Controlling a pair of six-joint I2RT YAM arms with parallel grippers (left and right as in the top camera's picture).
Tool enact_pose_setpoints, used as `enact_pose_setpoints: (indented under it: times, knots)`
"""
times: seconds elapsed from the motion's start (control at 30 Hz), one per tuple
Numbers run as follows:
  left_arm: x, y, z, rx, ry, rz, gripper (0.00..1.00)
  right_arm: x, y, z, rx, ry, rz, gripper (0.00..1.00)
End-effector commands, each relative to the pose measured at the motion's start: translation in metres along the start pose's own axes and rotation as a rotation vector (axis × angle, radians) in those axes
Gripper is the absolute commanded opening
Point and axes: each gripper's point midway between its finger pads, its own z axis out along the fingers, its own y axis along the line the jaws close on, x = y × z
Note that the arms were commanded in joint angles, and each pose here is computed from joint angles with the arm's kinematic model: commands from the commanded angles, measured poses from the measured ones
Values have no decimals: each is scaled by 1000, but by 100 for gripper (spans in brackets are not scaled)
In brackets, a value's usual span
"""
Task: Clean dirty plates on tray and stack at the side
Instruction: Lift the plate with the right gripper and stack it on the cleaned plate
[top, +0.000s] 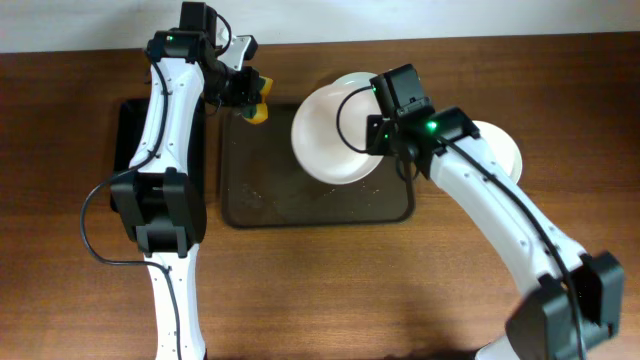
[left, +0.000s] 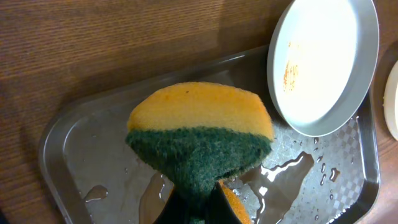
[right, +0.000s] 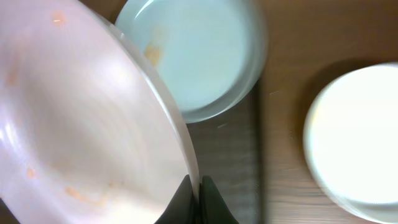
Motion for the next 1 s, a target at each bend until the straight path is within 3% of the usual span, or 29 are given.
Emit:
enact_pose_setpoints:
  times: [0.0,0.23,0.73,0.8,0.87,0.97]
  knots:
    - [-2,0,-4,-9,-8,-4,1,-34,-27,-55,257,-239,-37,4]
    - [-2,0,-4,-9,-8,-4,1,-43,-14,-115,596,-502,-159,4]
    - [-2,-1,-3,-9,-7,-2,1,-41,-8,-115,578,-507,-158,4]
    - [-2,-1,-3,-9,-7,-2,1,-41,-11,-105,528,-463,-143,4]
    - [0,-2,-3,-8,0,-5,1,-36,-26,-72,337,-297,-72,4]
    - [2,-2,-3,-8,8,-9,1,-30,-85,-37,81,-68,169,4]
